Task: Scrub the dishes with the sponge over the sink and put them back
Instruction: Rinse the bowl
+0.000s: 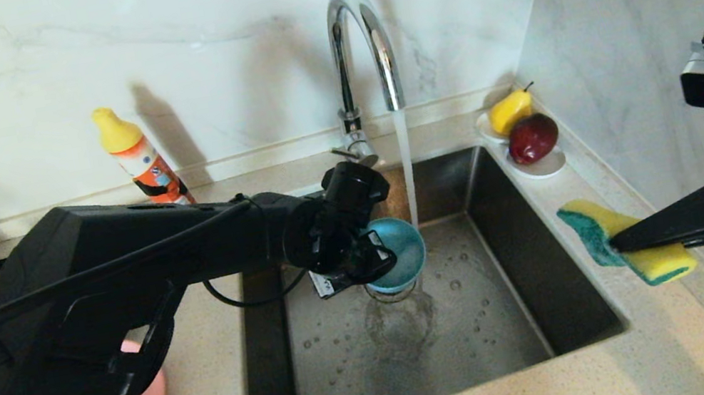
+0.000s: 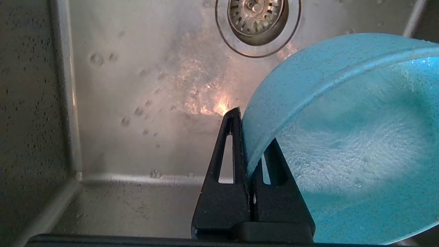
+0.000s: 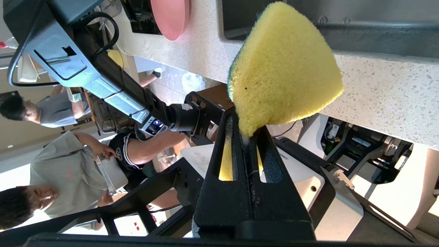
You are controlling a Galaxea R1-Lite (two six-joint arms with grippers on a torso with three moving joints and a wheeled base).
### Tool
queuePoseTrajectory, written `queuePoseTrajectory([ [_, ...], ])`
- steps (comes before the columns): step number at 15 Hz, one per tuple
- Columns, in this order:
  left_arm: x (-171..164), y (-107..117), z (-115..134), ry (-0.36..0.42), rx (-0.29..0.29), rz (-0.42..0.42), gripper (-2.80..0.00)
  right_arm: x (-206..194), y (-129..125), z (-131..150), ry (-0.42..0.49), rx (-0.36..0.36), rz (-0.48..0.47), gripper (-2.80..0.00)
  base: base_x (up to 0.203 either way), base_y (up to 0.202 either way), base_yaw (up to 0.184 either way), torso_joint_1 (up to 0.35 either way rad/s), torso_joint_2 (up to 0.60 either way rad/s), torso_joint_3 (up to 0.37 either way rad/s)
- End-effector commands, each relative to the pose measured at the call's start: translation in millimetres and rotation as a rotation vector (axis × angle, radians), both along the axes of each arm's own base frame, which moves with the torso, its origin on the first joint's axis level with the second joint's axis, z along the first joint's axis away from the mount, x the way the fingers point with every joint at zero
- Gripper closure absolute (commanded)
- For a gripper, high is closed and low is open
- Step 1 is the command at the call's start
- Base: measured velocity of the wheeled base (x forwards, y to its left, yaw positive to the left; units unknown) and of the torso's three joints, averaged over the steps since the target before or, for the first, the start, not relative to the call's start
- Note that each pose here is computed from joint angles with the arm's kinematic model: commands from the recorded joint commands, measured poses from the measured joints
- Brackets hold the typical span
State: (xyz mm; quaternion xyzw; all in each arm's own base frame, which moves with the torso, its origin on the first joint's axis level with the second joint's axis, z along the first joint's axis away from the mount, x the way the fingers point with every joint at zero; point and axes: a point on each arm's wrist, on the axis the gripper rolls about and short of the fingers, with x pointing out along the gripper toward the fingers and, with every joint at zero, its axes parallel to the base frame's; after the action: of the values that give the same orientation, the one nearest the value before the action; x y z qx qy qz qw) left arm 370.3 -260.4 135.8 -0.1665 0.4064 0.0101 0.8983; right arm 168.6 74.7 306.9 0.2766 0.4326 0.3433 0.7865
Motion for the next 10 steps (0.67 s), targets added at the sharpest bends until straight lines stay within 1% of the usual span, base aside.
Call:
queuePoseTrajectory([
  [1,-3,1,3,0.001,-0.009,0.010,0.00,1,0,-1,0.010,0.001,0.002,0.00,0.000,0.000,0.000,0.000,0.00,0.000],
  [3,-2,1,4,-0.004,-0.014,0.013,0.00,2,1,-3,0.017,-0.002,0.002,0.00,0.000,0.000,0.000,0.000,0.00,0.000],
  [5,-2,4,5,-0.023,0.002,0.035,0.00,3,1,-4,0.020,-0.003,0.002,0.00,0.000,0.000,0.000,0.000,0.00,0.000],
  [6,-2,9,10,-0.060,0.045,0.087,0.00,3,1,-5,0.016,-0.001,0.002,0.00,0.000,0.000,0.000,0.000,0.00,0.000],
  [7,-2,19,21,-0.121,0.084,0.154,0.00,4,1,-5,0.010,0.001,0.002,0.00,0.000,0.000,0.000,0.000,0.00,0.000],
  [8,-4,25,34,-0.179,0.076,0.186,0.00,4,2,-5,0.006,0.002,0.003,0.00,0.000,0.000,0.000,0.000,0.00,0.000],
  [10,-20,38,65,-0.305,0.034,0.185,0.00,5,3,-8,0.013,0.000,0.009,0.00,0.000,0.000,0.000,0.000,0.00,0.000],
])
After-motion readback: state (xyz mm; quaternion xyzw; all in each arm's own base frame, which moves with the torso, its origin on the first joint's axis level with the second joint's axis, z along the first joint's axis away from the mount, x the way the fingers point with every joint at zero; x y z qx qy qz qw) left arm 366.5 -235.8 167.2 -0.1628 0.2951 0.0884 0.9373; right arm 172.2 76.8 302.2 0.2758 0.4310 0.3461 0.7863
